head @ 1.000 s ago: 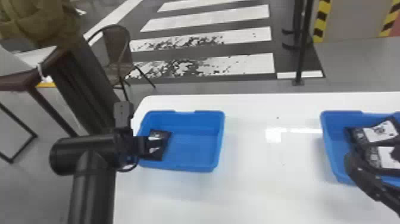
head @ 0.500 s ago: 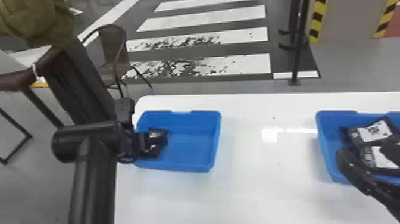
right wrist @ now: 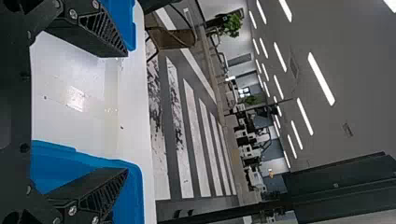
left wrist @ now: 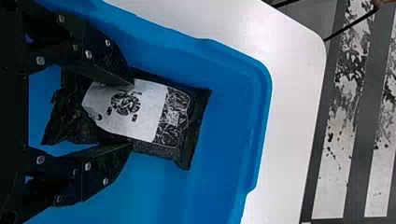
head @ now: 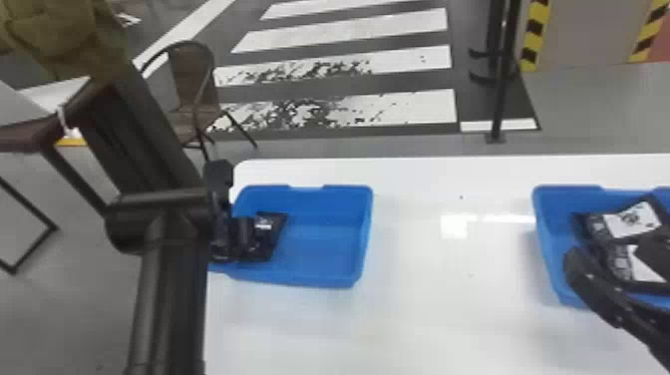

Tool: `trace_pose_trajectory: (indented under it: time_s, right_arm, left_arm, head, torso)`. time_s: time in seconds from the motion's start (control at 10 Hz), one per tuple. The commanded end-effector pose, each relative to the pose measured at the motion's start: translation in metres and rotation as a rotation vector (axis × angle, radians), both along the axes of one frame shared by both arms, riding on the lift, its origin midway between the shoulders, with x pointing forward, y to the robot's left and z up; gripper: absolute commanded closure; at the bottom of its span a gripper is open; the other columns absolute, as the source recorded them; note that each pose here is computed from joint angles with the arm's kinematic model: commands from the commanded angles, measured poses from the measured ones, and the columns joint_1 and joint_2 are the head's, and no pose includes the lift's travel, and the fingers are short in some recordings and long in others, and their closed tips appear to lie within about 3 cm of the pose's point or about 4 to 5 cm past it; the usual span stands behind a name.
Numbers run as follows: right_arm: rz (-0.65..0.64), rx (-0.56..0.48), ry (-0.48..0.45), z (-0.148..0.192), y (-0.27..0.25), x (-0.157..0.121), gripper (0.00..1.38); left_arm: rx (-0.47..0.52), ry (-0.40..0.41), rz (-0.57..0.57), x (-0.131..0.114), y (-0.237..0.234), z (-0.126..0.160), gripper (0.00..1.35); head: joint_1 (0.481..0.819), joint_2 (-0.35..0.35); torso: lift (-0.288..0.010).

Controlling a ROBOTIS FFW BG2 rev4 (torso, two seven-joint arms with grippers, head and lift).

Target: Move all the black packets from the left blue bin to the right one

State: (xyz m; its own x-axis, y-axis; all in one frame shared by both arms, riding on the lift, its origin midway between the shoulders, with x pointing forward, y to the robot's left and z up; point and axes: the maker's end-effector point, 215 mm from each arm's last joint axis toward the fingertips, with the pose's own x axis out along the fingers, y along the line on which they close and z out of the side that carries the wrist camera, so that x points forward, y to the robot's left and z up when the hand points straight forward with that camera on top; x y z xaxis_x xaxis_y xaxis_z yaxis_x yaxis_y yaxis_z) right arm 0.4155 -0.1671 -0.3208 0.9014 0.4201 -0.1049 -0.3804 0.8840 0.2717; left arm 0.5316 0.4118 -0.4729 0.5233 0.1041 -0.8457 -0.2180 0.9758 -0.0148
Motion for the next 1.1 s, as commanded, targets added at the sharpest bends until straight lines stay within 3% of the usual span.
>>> trace_pose_trajectory:
  time_s: [0.0,0.1,0.3,0.7,1.0]
  right_arm:
    - [0.004,0.011,0.008,-0.002,0.001,-0.001,0.15]
    - [0.006,0.012,0.005,-0.001,0.001,-0.001,0.15]
    - [0.011,0.016,-0.004,0.005,0.003,-0.002,0.15]
    - [0.045,0.044,-0.034,0.029,0.017,-0.003,0.15]
    - [0.173,0.104,-0.048,0.051,0.065,0.001,0.15]
  left_arm:
    - [0.007,0.02,-0.007,-0.003,-0.003,-0.005,1.07]
    - [0.024,0.01,-0.014,-0.003,-0.001,-0.006,1.2]
    - [0.011,-0.067,-0.066,0.007,-0.012,0.003,1.21]
    - [0.041,-0.331,-0.211,-0.003,-0.066,0.091,1.21]
    - [-0.028,-0.504,-0.418,-0.016,-0.164,0.144,1.21]
  head:
    - [0.695,0.281]
    - [0.695,0.281]
    - [0.695,0.28]
    - [0.695,0.248]
    - [0.695,0.207]
  torso:
    - [-0.14]
    - [-0.14]
    - [-0.14]
    - [-0.14]
    - [-0.14]
